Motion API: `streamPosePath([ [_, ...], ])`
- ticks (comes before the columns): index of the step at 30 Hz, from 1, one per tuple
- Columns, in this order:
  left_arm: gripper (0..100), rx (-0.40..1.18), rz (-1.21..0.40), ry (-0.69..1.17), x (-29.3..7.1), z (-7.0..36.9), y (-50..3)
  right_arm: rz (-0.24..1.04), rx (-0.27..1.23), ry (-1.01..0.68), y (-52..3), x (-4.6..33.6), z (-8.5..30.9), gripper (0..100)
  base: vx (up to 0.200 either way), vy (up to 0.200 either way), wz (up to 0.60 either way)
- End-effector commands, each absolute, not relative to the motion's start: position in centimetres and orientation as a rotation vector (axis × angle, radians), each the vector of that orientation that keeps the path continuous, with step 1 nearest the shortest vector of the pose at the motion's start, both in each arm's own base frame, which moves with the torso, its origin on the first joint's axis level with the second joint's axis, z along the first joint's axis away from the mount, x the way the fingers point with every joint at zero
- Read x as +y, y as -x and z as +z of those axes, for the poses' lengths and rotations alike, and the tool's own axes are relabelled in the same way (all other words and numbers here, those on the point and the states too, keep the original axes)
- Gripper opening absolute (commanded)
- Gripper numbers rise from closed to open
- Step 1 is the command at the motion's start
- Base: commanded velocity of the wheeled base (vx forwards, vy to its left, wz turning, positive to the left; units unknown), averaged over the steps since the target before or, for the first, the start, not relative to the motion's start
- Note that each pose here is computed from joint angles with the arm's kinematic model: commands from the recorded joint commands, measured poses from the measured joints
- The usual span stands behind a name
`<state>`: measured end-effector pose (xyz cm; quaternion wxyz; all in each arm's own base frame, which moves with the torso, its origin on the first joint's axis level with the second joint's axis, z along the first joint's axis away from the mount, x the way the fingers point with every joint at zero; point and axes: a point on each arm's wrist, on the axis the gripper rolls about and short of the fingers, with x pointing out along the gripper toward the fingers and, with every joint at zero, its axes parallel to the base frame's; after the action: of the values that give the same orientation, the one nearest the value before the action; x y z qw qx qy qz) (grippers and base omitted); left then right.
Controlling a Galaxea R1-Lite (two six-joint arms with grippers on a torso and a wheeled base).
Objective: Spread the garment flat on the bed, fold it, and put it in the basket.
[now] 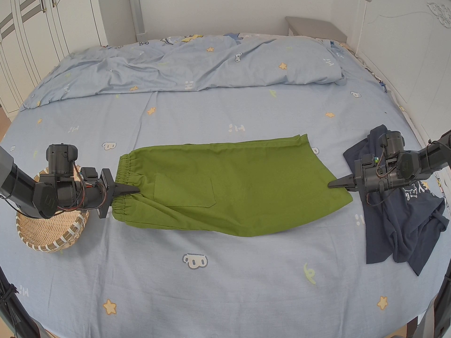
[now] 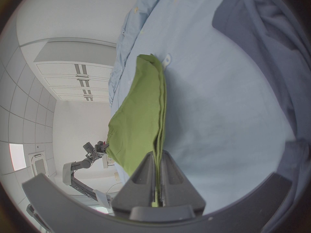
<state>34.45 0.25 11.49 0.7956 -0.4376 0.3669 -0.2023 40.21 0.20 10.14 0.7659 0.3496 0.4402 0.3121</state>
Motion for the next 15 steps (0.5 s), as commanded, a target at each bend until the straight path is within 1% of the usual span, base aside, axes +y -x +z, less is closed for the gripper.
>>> streamPosePath([
  [1, 0, 0.759, -0.447, 0.941, 1.1, 14.0, -33.5, 0.699, 0.92, -0.73, -36.8, 0.5, 14.9, 0, 0.0, 0.0, 0.0],
  [4, 0, 0.776, -0.439, 0.949, 1.2, 13.9, -32.9, 0.698, 0.931, -0.724, -35.7, 0.5, 15.5, 0, 0.0, 0.0, 0.0],
  [6, 0, 0.807, -0.43, 0.953, 1.0, 13.4, -31.8, 0.691, 0.965, -0.73, -34.4, 0.5, 15.4, 0, 0.0, 0.0, 0.0],
  [9, 0, 0.832, -0.427, 0.94, 1.0, 12.7, -30.8, 0.689, 1.01, -0.717, -32.7, 0.6, 14.4, 0, 0.0, 0.0, 0.0],
  [15, 0, 0.907, -0.413, 0.896, 0.7, 10.8, -26.0, 0.712, 1.126, -0.667, -26.4, 1.0, 10.9, 0, 0.0, 0.0, 0.0],
])
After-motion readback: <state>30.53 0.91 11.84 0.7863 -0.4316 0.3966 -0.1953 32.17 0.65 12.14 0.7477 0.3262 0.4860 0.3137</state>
